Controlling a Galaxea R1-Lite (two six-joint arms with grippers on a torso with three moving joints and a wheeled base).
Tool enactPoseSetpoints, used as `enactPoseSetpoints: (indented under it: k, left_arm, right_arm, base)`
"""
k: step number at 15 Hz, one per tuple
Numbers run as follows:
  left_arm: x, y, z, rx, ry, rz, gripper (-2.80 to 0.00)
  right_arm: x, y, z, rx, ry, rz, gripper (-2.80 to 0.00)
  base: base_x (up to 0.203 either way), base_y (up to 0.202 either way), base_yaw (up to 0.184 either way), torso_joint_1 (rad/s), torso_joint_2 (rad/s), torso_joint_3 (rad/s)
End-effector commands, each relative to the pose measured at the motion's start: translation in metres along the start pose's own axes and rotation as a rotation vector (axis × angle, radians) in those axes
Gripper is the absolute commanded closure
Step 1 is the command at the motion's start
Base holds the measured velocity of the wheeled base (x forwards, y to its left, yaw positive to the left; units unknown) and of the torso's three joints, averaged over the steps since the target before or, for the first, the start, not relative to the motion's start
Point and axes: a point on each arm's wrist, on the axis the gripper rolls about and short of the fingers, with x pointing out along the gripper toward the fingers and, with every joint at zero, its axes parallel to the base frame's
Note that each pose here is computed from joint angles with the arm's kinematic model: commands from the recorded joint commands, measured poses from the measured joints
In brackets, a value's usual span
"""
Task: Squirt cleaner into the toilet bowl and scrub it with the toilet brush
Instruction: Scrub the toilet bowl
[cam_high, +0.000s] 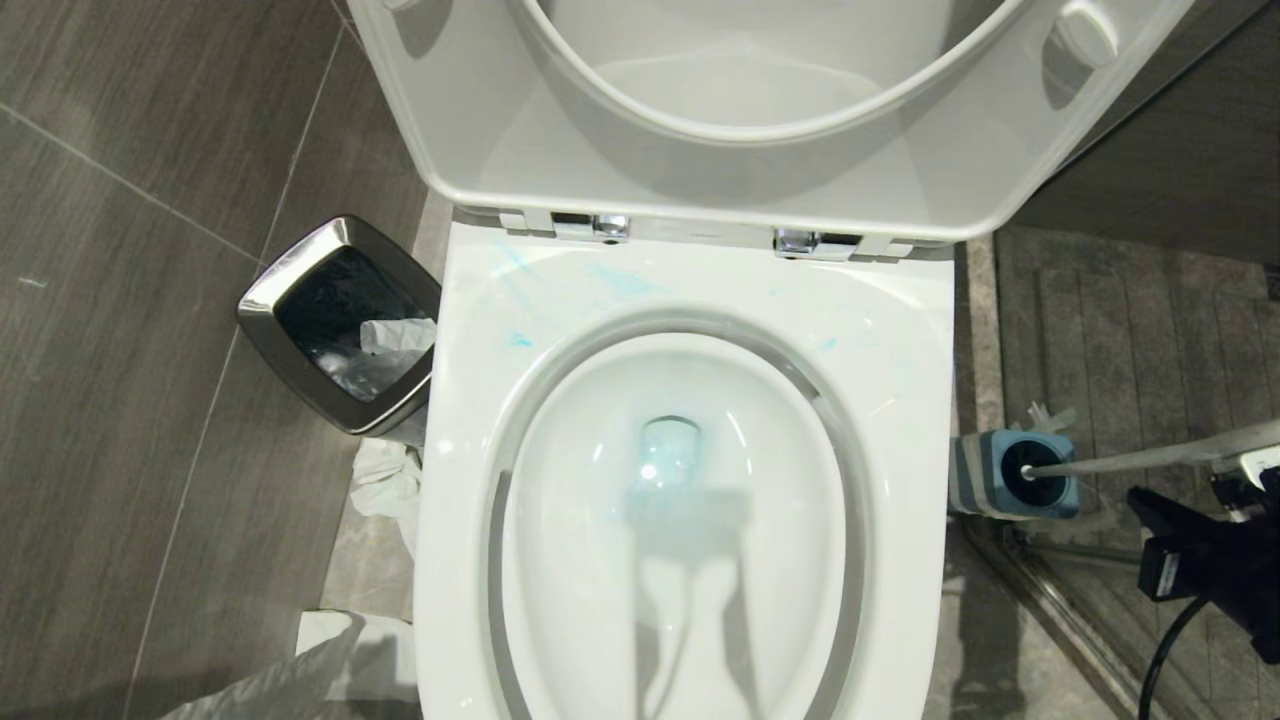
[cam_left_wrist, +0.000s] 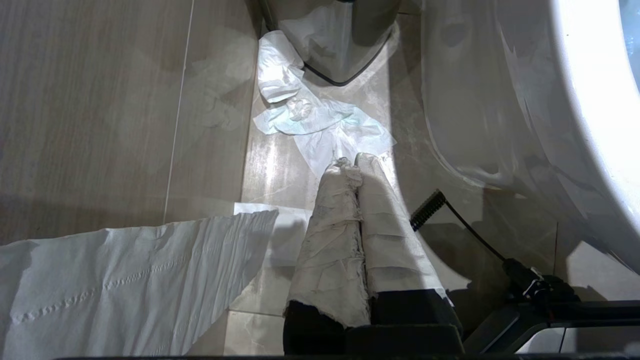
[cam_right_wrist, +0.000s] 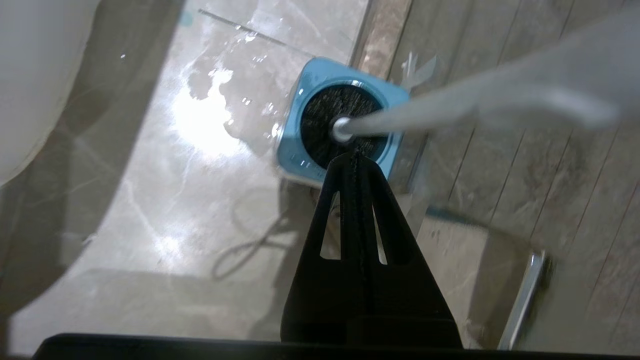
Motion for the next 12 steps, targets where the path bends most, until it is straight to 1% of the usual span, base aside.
enactPoseSetpoints:
  k: [1, 2, 3, 4, 6, 8, 9, 12]
  left_arm:
    - [0.001, 0.000, -0.002, 0.000, 0.008, 0.001, 0.00]
    - [0.001, 0.000, -0.002, 0.000, 0.008, 0.001, 0.00]
    - [0.001, 0.000, -0.002, 0.001, 0.008, 0.001, 0.00]
    - [0.001, 0.000, -0.002, 0.000, 0.008, 0.001, 0.00]
    - [0.001, 0.000, -0.002, 0.000, 0.008, 0.001, 0.00]
    - [0.001, 0.000, -0.002, 0.000, 0.008, 0.001, 0.00]
    - [0.001, 0.000, -0.002, 0.001, 0.008, 0.001, 0.00]
    - [0.001, 0.000, -0.002, 0.000, 0.008, 0.001, 0.00]
  right_arm:
    - [-0.013, 0.002, 0.003, -0.002, -0.021, -0.004, 0.00]
    - [-0.018, 0.003, 0.004, 0.000, -0.021, -0.007, 0.00]
    - [-0.021, 0.002, 0.006, 0.000, -0.035, -0.016, -2.57]
    - [-0.023, 0.002, 0.009, 0.002, -0.049, -0.024, -2.80]
    - [-0.024, 0.002, 0.010, 0.048, -0.056, -0.027, -2.80]
    - [-0.023, 0.001, 0.010, 0.131, -0.058, -0.026, -2.80]
    - [-0.021, 0.000, 0.011, 0.151, -0.062, -0.029, -2.80]
    - [-0.012, -0.007, 0.002, 0.183, -0.015, -0.073, -2.80]
  base:
    - [0.000, 0.000, 0.000, 0.000, 0.00, 0.000]
    - [0.000, 0.000, 0.000, 0.000, 0.00, 0.000]
    - [0.000, 0.000, 0.000, 0.000, 0.00, 0.000]
    - [0.000, 0.000, 0.000, 0.000, 0.00, 0.000]
    - [0.000, 0.000, 0.000, 0.000, 0.00, 0.000]
    - [0.000, 0.000, 0.000, 0.000, 0.00, 0.000]
    - [0.000, 0.000, 0.000, 0.000, 0.00, 0.000]
    - [0.000, 0.000, 0.000, 0.000, 0.00, 0.000]
